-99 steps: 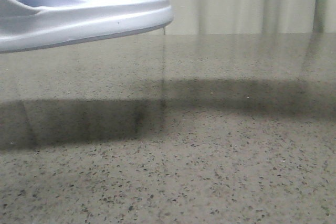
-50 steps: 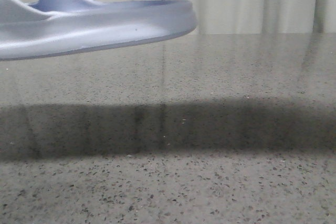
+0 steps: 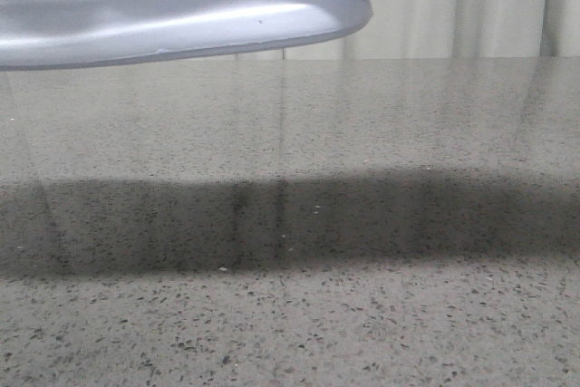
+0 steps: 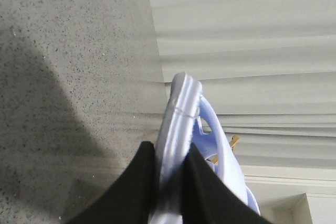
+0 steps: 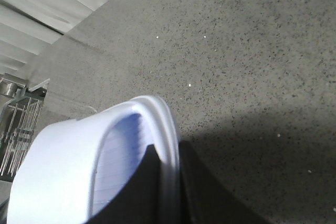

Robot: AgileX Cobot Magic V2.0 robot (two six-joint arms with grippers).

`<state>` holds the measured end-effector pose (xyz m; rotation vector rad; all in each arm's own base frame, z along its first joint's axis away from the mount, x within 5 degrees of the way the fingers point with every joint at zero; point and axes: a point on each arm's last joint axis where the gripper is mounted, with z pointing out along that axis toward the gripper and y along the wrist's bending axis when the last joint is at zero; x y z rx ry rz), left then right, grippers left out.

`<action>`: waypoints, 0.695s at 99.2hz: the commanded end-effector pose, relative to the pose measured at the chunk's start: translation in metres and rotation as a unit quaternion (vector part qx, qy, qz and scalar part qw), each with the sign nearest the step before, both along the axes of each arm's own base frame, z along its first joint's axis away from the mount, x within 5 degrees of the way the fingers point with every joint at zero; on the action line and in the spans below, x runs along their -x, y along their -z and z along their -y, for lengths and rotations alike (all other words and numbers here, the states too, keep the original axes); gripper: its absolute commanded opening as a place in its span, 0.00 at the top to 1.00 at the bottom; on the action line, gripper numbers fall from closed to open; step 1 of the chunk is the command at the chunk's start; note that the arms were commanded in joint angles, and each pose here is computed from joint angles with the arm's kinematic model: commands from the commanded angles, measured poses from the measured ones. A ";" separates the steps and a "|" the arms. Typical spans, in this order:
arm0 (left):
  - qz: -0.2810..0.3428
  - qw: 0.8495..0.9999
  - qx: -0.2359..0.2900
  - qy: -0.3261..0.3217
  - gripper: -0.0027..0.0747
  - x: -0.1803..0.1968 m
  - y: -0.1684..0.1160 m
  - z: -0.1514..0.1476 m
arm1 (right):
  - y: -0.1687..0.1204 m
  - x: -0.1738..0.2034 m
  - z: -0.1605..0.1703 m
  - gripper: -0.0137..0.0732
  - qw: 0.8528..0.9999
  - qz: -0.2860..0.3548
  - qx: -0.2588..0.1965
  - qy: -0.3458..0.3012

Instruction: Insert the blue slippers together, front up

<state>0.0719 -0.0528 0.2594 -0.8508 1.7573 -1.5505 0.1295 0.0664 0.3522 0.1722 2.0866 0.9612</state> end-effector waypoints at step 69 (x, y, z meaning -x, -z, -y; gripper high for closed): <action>0.001 0.996 0.072 0.055 0.94 0.006 -0.017 0.009 | 0.005 -0.031 -0.033 0.97 0.996 -0.007 -0.040 -0.081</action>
